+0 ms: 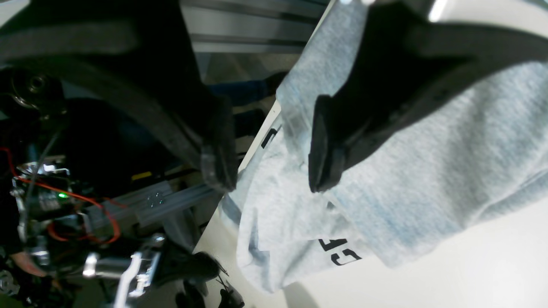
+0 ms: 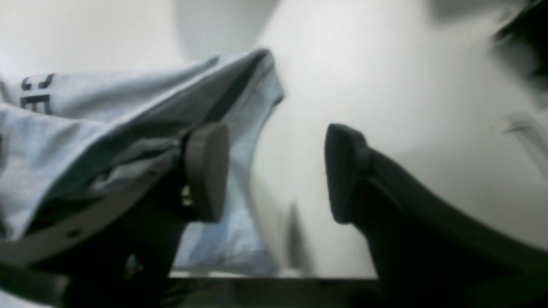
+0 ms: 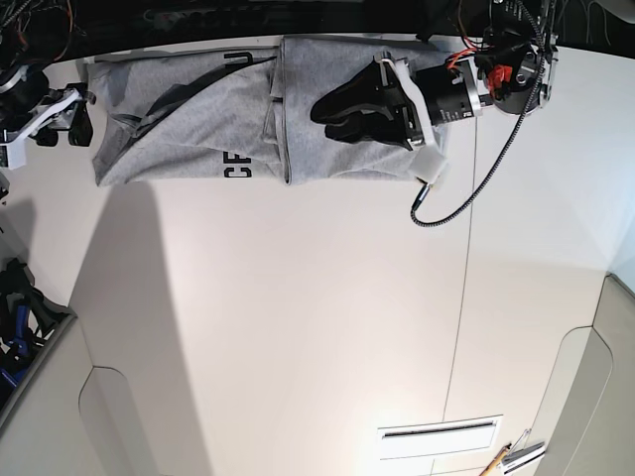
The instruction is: Fold the T-shirt properly
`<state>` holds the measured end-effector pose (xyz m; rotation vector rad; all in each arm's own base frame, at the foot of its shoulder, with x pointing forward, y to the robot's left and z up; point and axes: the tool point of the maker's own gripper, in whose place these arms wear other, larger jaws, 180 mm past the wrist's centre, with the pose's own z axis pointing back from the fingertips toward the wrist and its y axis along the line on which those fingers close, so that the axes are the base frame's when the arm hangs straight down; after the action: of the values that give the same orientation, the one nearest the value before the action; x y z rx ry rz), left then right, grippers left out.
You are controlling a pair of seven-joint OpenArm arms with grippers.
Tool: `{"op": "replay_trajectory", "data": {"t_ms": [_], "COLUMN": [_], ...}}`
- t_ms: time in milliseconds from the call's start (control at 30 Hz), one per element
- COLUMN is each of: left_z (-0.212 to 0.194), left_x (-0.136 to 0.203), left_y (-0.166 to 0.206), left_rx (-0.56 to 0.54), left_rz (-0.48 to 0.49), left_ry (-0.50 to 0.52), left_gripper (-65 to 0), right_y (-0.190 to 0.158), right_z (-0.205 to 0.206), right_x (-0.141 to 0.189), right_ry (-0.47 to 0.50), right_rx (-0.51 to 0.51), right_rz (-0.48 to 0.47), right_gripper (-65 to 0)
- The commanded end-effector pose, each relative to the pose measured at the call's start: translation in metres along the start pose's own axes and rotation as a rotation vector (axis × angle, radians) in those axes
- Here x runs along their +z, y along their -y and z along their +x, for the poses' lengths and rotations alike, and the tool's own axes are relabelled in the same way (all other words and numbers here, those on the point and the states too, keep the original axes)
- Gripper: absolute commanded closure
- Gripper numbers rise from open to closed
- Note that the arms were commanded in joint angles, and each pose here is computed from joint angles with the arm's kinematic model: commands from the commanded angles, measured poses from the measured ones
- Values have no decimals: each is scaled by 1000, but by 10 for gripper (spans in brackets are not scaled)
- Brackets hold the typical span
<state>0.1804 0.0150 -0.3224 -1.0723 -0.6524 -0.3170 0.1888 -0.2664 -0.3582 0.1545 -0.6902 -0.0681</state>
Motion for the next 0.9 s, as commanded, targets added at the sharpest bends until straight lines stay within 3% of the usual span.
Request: {"op": "replay_trajectory", "data": {"t_ms": [0, 133, 367, 567, 800, 867], "left_z": [12, 13, 12, 13, 12, 12], "left_x": [1, 1, 0, 0, 0, 0], "left_y": [7, 6, 4, 4, 2, 2], "left_rx": [-18, -26, -34, -38, -44, -45], "left_rz": [-28, -25, -13, -12, -2, -3], "left_ry": [40, 40, 31, 32, 25, 25], "left_gripper": [-305, -306, -305, -305, -305, -305], "right_y": [-1, -14, -6, -27, -34, -38], "right_z": [7, -8, -27, -35, -34, -30], "right_x": [-2, -26, -53, -49, -48, -46], "right_ry": [27, -12, -74, -108, -110, -97], "right_rx": [-10, -151, -338, -376, -375, -386], "right_rz": [36, 218, 306, 409, 446, 470], "right_gripper": [-358, -358, -358, -358, -356, -309]}}
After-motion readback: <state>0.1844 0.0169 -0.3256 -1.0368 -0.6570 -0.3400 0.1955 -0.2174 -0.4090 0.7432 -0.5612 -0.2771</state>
